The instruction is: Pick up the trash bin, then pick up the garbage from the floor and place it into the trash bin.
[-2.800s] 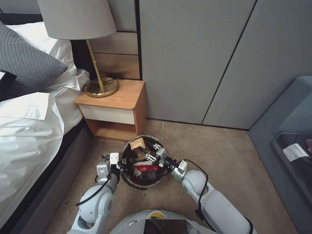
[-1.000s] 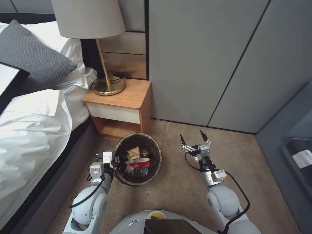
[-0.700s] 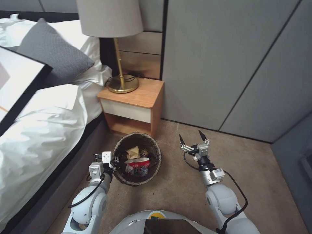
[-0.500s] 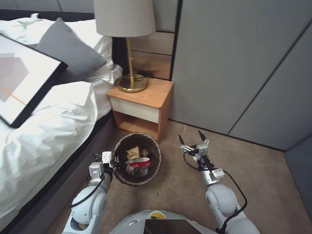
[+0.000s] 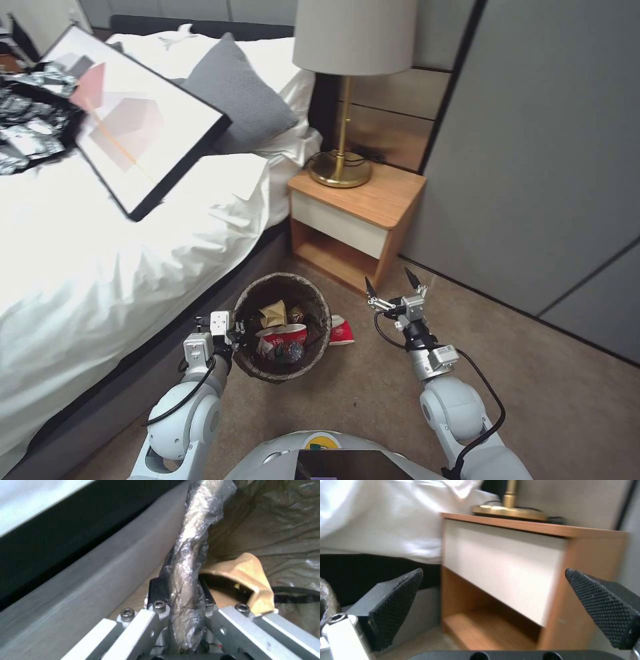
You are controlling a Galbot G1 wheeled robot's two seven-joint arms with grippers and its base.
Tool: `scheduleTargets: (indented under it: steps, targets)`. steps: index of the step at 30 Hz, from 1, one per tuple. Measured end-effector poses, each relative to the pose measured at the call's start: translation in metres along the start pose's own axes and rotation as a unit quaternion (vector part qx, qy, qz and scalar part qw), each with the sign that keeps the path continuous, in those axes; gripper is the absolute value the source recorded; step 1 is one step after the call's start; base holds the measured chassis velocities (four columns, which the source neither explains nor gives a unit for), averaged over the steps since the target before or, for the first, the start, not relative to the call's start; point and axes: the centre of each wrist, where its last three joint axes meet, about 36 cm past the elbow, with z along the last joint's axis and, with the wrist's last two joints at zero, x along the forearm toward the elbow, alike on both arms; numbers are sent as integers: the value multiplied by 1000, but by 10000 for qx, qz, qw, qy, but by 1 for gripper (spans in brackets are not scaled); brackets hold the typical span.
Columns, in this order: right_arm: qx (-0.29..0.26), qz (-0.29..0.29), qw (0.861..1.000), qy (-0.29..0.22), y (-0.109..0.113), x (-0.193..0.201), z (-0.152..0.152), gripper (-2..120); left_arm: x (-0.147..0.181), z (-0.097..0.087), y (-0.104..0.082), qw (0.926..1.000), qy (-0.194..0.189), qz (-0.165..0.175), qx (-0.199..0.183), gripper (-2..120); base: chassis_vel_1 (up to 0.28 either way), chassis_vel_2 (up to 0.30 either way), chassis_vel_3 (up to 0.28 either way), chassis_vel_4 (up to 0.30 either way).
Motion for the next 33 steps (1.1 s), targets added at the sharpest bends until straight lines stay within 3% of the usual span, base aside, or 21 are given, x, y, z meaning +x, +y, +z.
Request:
scheduleTargets:
  steps: [16,19,23,24,28,33]
  targets:
    - [25,-99,9999,83,0,-1,-4,100,4,5,-6,9999,22,118,6,0,124,127,129,126]
    - [40,-89,9992,378,-2,2,-6,100,4,5,-6,9999,17,128,8,0,85,82,91,78]
    - [198,-2,9907,1347,-13,9,-4,100,4,6,-7,9998,37,180,49,0,18,6,6,16]
    - [198,-2,9907,1347,-13,9,-4,100,4,6,-7,9998,37,180,49,0,0,0,0,0]
    - [379,-187,9742,2219,-33,14,15,100,3,6,-9,9996,75,248,82,0,0,0,0,0]
    - [374,-280,9644,2604,-43,16,34,100,3,6,-9,9996,92,266,81,0,0,0,0,0]
